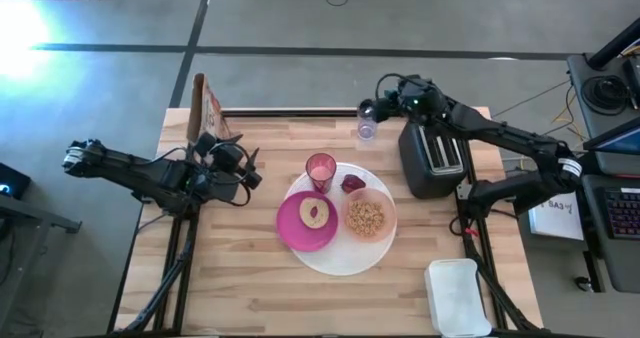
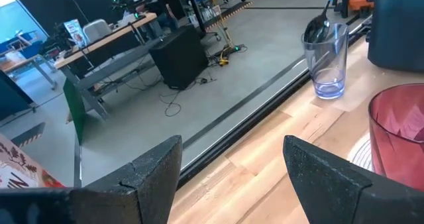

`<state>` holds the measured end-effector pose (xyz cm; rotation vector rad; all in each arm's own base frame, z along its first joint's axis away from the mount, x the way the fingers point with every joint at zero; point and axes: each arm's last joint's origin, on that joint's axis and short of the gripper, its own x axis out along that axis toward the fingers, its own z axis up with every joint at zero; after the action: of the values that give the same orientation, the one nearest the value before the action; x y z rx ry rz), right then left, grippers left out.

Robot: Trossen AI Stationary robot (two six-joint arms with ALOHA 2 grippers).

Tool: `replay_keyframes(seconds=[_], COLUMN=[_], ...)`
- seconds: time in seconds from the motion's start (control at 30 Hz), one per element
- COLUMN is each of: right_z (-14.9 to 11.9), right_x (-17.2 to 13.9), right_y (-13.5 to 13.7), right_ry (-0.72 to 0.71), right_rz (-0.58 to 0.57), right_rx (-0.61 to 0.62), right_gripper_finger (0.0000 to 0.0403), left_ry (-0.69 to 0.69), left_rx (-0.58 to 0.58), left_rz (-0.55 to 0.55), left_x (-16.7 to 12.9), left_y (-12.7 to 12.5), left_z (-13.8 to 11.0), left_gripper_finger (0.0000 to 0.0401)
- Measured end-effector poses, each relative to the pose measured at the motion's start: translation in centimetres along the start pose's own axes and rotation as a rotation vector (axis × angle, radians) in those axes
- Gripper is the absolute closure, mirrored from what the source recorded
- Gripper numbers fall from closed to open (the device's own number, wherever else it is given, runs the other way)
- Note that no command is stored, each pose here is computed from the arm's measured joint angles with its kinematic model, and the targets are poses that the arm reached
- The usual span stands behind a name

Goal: Arrange a breakfast setting
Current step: Put the blue spoon on the white table mat right beside to the light orange bowl

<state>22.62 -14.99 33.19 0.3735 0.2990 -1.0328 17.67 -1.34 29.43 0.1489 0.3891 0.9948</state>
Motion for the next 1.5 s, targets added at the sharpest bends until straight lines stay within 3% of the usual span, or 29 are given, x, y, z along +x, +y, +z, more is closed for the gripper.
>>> replay_keyframes(seconds=[0.23,0.4,0.7,0.93,1.2,1.5], right_z=[0.9,1.7,2.4,1.5,0.2,-0.9], right_x=[-1.9,-3.4,-4.2,-3.9,-4.6,-7.1], right_y=[-0.3,-0.7,0.7,2.9,5.6,8.2], right_ry=[-0.034,-0.079,-0.111,-0.082,-0.064,-0.068], right_rz=[0.085,0.112,0.399,0.51,0.632,0.786], right_rx=[-0.006,0.007,0.003,-0.026,-0.137,-0.172], right_gripper_finger=[0.0394,0.0394,0.0394,0.0394,0.0394,0.0394], left_ry=[-0.009,0.005,-0.051,-0.187,-0.442,-0.503], left_rx=[-0.028,-0.053,0.127,0.136,0.255,0.293], left_rz=[-0.008,-0.097,-0.168,-0.373,-0.791,-0.728], left_x=[0.1,0.2,1.3,1.5,1.3,2.4], left_y=[-0.2,-1.0,-4.2,-6.0,-8.8,-10.0], left_z=[0.2,0.5,0.1,1.3,1.3,1.6], left_gripper_finger=[0.0155,0.0155,0.0155,0.0155,0.0155,0.0155])
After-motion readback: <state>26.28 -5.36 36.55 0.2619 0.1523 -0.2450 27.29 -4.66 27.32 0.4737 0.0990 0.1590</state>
